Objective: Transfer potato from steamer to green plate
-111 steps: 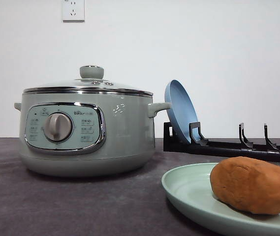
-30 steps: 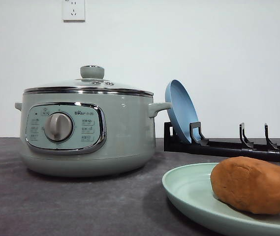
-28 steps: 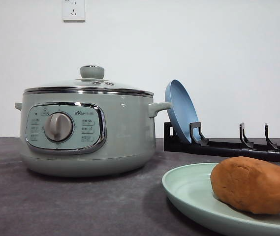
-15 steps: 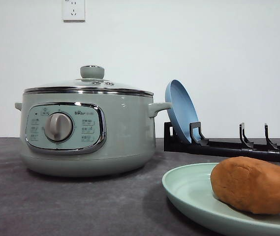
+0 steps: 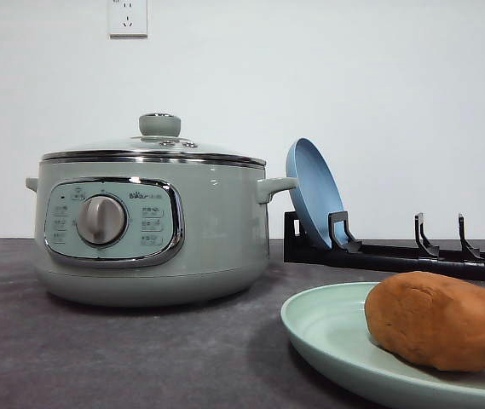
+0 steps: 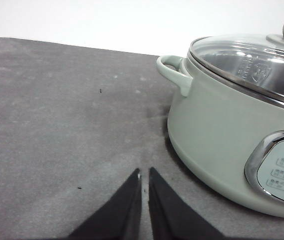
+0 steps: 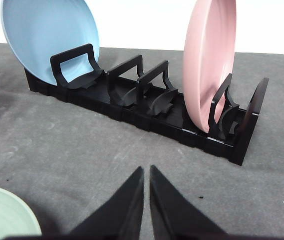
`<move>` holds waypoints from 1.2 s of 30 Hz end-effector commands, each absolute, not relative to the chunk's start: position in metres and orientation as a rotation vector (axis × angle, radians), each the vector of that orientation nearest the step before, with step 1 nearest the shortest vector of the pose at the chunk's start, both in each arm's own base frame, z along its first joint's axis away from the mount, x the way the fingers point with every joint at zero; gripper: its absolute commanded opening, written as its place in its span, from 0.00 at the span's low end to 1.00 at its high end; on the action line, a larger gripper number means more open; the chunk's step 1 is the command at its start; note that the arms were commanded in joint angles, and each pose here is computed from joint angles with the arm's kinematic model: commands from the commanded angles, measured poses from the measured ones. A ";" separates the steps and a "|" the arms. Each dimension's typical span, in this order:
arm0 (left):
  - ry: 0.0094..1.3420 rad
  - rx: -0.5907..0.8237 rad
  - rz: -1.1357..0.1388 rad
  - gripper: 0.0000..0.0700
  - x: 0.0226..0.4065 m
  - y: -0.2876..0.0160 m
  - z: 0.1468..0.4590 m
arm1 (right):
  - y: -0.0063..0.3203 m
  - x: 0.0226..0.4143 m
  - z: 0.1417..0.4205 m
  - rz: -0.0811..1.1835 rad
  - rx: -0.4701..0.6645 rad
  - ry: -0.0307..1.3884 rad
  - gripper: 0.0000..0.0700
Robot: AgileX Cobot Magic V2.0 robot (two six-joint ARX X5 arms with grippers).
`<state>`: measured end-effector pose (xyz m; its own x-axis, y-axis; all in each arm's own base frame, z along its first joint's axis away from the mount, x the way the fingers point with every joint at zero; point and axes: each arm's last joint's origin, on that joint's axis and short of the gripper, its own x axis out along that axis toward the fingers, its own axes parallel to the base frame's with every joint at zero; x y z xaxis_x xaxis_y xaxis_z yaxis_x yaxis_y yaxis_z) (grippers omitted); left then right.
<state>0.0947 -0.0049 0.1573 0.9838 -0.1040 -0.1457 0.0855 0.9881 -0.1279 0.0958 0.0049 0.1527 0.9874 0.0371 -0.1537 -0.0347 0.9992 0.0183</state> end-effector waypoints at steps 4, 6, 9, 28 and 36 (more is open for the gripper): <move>0.154 -0.122 -0.094 0.03 0.096 -0.005 0.152 | 0.005 0.096 0.152 0.036 0.006 0.150 0.01; 0.154 -0.122 -0.094 0.03 0.096 -0.005 0.152 | 0.005 0.096 0.152 0.035 0.006 0.150 0.01; 0.154 -0.122 -0.094 0.03 0.096 -0.005 0.152 | 0.005 0.096 0.152 0.036 0.006 0.150 0.01; 0.154 -0.122 -0.094 0.03 0.096 -0.005 0.152 | 0.005 0.096 0.152 0.036 0.006 0.150 0.01; 0.154 -0.122 -0.094 0.03 0.096 -0.005 0.152 | 0.005 0.096 0.152 0.036 0.006 0.150 0.01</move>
